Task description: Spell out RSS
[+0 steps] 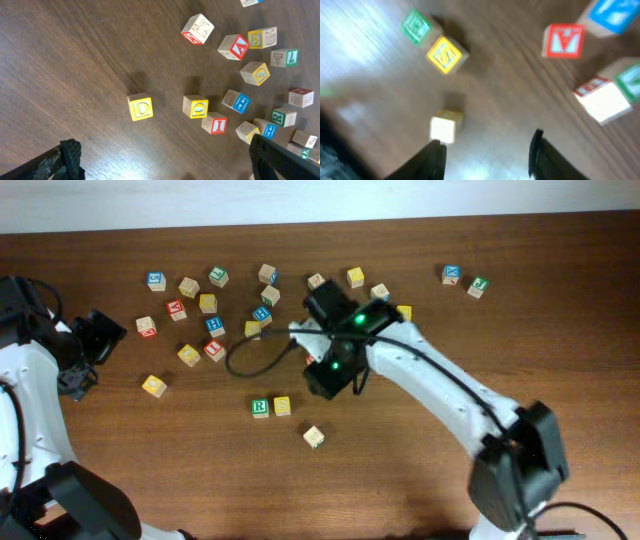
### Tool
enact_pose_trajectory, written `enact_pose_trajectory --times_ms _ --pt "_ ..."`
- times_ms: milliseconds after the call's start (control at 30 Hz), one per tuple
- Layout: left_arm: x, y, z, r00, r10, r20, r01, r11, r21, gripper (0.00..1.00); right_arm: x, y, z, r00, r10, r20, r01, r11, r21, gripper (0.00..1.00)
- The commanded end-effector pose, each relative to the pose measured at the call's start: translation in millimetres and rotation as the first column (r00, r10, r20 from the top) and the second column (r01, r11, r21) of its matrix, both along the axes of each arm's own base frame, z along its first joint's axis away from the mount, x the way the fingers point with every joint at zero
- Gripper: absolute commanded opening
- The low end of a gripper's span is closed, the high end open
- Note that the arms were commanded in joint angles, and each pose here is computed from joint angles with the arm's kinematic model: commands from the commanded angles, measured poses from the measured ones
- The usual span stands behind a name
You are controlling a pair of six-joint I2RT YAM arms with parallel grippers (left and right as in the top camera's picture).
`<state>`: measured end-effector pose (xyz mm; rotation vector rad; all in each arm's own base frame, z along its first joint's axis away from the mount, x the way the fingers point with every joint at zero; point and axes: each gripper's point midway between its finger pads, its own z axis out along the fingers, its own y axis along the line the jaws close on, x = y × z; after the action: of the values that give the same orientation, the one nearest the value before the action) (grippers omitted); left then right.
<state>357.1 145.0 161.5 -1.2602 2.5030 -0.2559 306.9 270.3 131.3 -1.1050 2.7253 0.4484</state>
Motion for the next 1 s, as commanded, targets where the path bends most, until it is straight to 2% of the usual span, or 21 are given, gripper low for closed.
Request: enact_pose_trajectory --times_ms 0,33,67,167,200,233,333,400,467,533,600,700,833,900,967 --pt "0.4 0.1 0.9 1.000 0.012 0.004 -0.011 1.000 -0.006 0.99 -8.0 -6.7 72.4 0.985 -0.171 0.010 0.170 0.983 0.072 0.55" --pt "0.5 0.1 0.9 1.000 0.011 0.004 -0.011 1.000 -0.006 0.99 -23.8 -17.8 98.8 0.969 -0.248 -0.005 0.247 0.964 0.099 0.59" --pt "0.4 0.1 0.9 1.000 0.012 0.004 -0.011 1.000 -0.006 0.99 -34.1 -24.8 108.4 0.958 -0.284 -0.023 0.285 0.953 0.101 0.59" --pt "0.5 0.1 0.9 1.000 0.011 0.004 -0.011 1.000 -0.006 0.99 -59.7 -36.0 122.5 0.897 -0.425 -0.119 0.436 0.896 0.085 0.61" --pt "0.4 0.1 0.9 1.000 0.012 0.004 -0.011 1.000 -0.006 0.99 -62.8 -34.7 121.0 0.894 -0.429 -0.126 0.440 0.895 0.075 0.62" --pt "0.4 0.1 0.9 1.000 0.012 0.004 -0.011 1.000 -0.006 0.99 -66.9 -31.2 115.0 0.891 -0.431 -0.141 0.442 0.895 0.058 0.69" --pt "0.4 0.1 0.9 1.000 0.012 0.004 -0.011 1.000 -0.006 0.99 -73.3 -13.9 67.0 0.855 -0.480 -0.196 0.487 0.873 -0.011 0.70" --pt "0.4 0.1 0.9 1.000 0.012 0.004 -0.011 1.000 -0.006 0.99 -76.4 -16.4 35.1 0.788 -0.568 -0.239 0.570 0.819 -0.064 0.70" --pt "0.4 0.1 0.9 1.000 0.012 0.004 -0.011 1.000 -0.006 0.99 -84.3 -15.3 -1.6 0.691 -0.662 -0.291 0.662 0.741 -0.116 0.75" --pt "0.4 0.1 0.9 1.000 0.012 0.004 -0.011 1.000 -0.006 0.99 -91.6 -7.1 -25.2 0.665 -0.670 -0.329 0.678 0.727 -0.110 0.76" --pt "0.4 0.1 0.9 1.000 0.012 0.004 -0.011 1.000 -0.006 0.99 -94.6 -4.3 -42.4 0.579 -0.737 -0.349 0.747 0.651 -0.136 0.75" --pt "0.4 0.1 0.9 1.000 0.012 0.004 -0.011 1.000 -0.006 0.99 -91.3 -8.7 -67.1 0.444 -0.846 -0.295 0.846 0.504 -0.172 0.75" --pt "0.5 0.1 0.9 1.000 0.011 0.004 -0.011 1.000 -0.006 0.99 -86.5 14.0 -107.9 0.399 -0.866 -0.302 0.865 0.465 -0.191 0.71" --pt "0.5 0.1 0.9 1.000 0.011 0.004 -0.011 1.000 -0.006 0.99 -90.2 8.2 -136.3 0.359 -0.895 -0.266 0.865 0.426 -0.264 0.61" --pt "0.4 0.1 0.9 1.000 0.012 0.004 -0.011 1.000 -0.006 0.99 -90.5 5.9 -143.7 0.350 -0.902 -0.252 0.866 0.414 -0.280 0.61"
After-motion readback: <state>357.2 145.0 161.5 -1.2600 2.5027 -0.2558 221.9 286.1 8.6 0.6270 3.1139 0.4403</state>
